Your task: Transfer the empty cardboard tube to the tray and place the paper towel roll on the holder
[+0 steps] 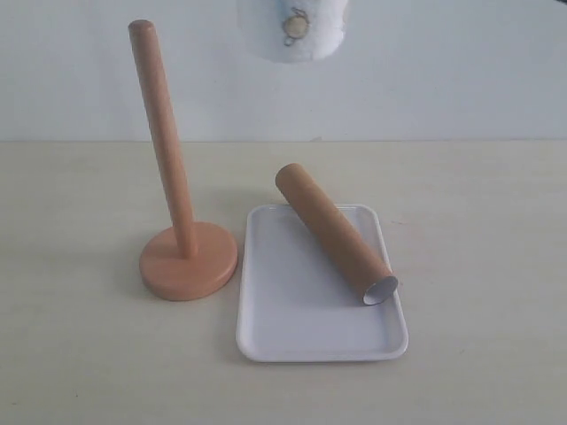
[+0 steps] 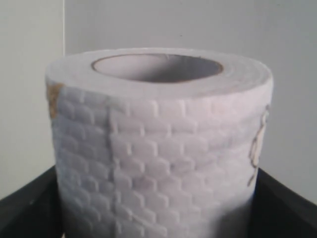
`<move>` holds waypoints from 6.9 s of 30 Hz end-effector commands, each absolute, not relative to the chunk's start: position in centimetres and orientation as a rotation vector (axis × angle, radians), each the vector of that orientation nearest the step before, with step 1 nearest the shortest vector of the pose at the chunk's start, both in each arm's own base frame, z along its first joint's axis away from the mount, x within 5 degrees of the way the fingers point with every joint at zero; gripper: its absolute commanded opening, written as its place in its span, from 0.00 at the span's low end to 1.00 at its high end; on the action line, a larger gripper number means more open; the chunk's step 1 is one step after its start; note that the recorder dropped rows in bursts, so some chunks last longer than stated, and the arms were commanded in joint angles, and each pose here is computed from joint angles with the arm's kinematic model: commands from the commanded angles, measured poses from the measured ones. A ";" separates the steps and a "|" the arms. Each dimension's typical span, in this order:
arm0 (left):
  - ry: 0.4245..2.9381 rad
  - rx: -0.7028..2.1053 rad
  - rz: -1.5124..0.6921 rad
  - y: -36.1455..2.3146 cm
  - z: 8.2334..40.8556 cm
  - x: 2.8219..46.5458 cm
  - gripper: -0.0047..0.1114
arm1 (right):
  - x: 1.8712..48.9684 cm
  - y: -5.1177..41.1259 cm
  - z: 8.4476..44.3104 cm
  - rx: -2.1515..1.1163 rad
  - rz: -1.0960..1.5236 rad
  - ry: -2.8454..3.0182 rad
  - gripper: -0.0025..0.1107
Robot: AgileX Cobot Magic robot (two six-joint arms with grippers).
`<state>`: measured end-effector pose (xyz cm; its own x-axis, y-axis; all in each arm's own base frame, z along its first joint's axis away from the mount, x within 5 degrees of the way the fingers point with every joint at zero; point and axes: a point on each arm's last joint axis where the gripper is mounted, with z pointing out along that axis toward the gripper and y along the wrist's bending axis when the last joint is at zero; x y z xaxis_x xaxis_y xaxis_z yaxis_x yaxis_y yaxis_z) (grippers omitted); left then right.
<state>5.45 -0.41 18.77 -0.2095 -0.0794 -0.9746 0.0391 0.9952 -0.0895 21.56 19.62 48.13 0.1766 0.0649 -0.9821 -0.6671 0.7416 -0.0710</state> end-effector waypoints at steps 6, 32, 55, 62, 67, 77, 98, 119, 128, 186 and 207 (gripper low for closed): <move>1.775 -0.033 -0.105 -0.4 18.7 5.4 0.08 | 22.4 25.8 51.2 -0.641 0.604 1.211 0.03; 1.775 -0.033 -0.105 -0.4 18.7 5.4 0.08 | 29.0 32.6 49.6 -0.594 0.604 1.301 0.03; 1.775 -0.033 -0.105 -0.4 18.7 5.4 0.08 | 32.0 35.9 42.9 -0.657 0.559 1.468 0.03; 1.775 -0.033 -0.105 -0.4 18.7 5.4 0.08 | 32.0 36.5 40.4 -0.673 0.609 1.477 0.02; 1.775 -0.033 -0.105 -0.4 18.7 5.4 0.08 | 32.0 36.1 38.9 -0.699 0.610 1.476 0.02; 1.775 -0.033 -0.105 -0.4 18.7 5.4 0.08 | 32.5 33.0 37.3 -0.624 0.682 1.465 0.02; 1.775 -0.033 -0.105 -0.4 18.7 5.4 0.08 | 31.3 30.5 27.9 -0.553 0.639 1.473 0.02; 1.775 -0.033 -0.105 -0.4 18.7 5.4 0.08 | 32.2 31.2 23.3 -0.470 0.695 1.577 0.64; 1.775 -0.033 -0.105 -0.4 18.7 5.4 0.08 | 31.9 31.0 24.1 -0.465 0.709 1.612 0.64; 1.775 -0.033 -0.105 -0.4 18.7 5.4 0.08 | 25.6 25.2 40.6 -0.368 0.843 1.282 0.93; 1.775 -0.033 -0.105 -0.4 18.7 5.4 0.08 | 14.8 13.0 48.5 -0.764 0.289 1.342 0.08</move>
